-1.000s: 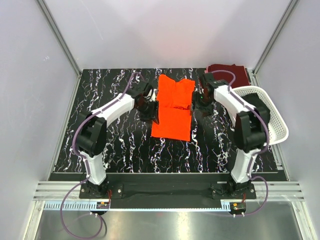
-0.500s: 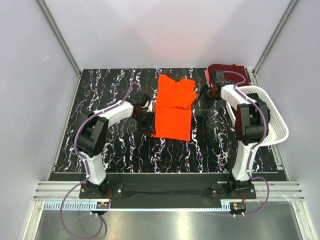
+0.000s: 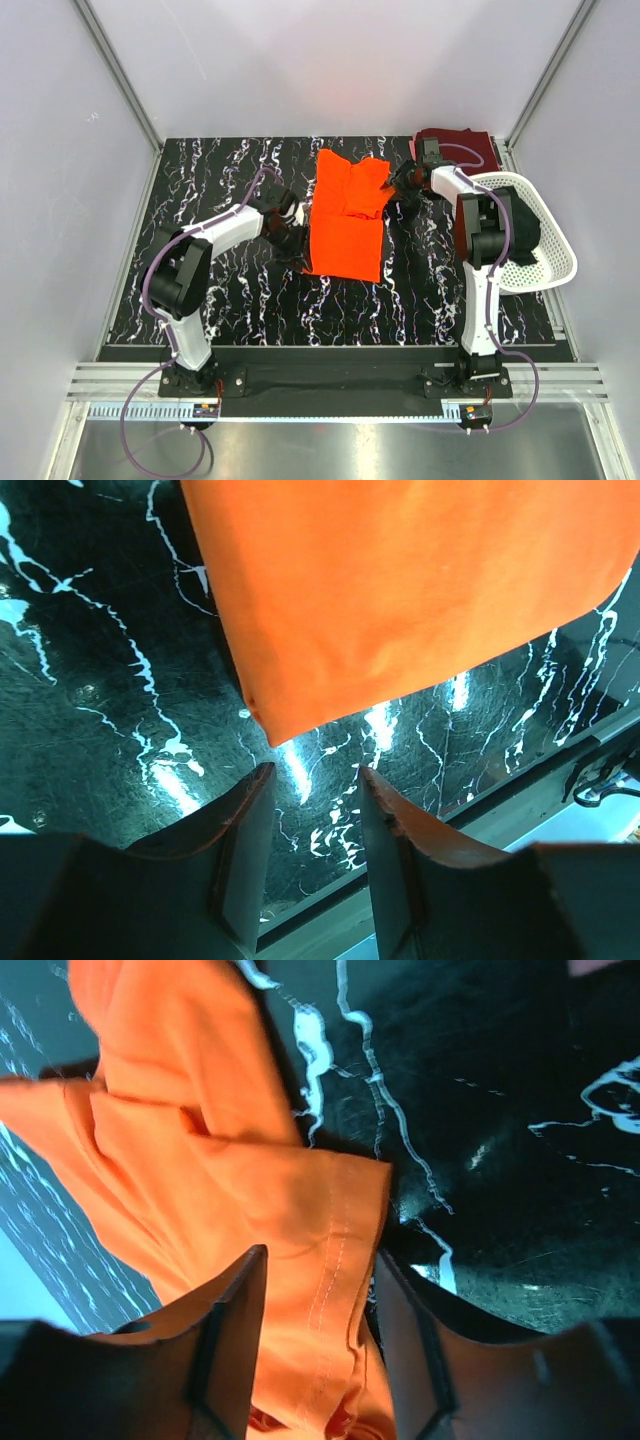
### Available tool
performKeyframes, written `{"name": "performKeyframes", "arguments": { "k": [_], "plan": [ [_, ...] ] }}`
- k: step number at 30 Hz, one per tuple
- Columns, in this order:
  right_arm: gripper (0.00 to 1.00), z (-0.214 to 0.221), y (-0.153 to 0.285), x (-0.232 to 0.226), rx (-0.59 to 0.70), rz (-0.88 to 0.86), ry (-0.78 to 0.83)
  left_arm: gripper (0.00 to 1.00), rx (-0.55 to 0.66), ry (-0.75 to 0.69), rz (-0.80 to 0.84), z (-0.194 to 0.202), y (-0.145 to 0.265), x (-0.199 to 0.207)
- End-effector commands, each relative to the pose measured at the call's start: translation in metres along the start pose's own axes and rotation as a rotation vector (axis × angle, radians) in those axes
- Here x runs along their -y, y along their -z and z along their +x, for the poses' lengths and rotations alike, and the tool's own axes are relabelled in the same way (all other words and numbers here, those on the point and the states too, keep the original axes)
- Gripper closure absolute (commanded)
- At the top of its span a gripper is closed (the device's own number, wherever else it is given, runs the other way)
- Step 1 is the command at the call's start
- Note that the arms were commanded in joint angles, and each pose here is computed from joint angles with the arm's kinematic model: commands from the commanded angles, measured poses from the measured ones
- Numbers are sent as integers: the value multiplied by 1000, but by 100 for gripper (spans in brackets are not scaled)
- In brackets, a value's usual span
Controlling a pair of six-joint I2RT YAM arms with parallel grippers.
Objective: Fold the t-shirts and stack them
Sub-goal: Fold the tshirt
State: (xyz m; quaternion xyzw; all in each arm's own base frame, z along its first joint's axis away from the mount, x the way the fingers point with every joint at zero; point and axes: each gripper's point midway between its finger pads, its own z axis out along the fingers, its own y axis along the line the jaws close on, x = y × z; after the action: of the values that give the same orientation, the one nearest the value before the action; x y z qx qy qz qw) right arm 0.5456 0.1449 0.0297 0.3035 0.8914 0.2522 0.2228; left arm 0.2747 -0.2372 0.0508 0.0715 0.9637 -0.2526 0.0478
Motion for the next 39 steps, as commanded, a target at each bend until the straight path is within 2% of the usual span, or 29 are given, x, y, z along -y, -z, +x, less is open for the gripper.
{"name": "performKeyframes", "arguments": {
  "k": [1,6,8,9,12,18,25,31,39],
  "plan": [
    [48,-10,-4,5,73,34,-78,58,40,-49,54,-7,12,14],
    [53,-11,-12,5,74,23,-82,58,28,-63,67,-10,13,17],
    [58,-15,-13,3,85,19,-63,58,27,-68,69,-12,15,18],
    [65,-19,-12,-1,98,3,-51,59,23,-68,67,-11,15,16],
    [75,-27,-5,-16,122,-48,3,62,17,-72,71,-10,14,15],
    [85,-32,13,-35,141,-81,102,67,11,-67,94,-7,12,15],
    [87,-17,19,-60,121,-108,211,71,17,-54,104,-7,15,11],
    [86,8,12,-74,103,-62,337,72,23,-51,107,-7,16,11],
    [74,35,-9,-61,15,21,411,72,22,-45,110,-4,16,9]
  ]
}}
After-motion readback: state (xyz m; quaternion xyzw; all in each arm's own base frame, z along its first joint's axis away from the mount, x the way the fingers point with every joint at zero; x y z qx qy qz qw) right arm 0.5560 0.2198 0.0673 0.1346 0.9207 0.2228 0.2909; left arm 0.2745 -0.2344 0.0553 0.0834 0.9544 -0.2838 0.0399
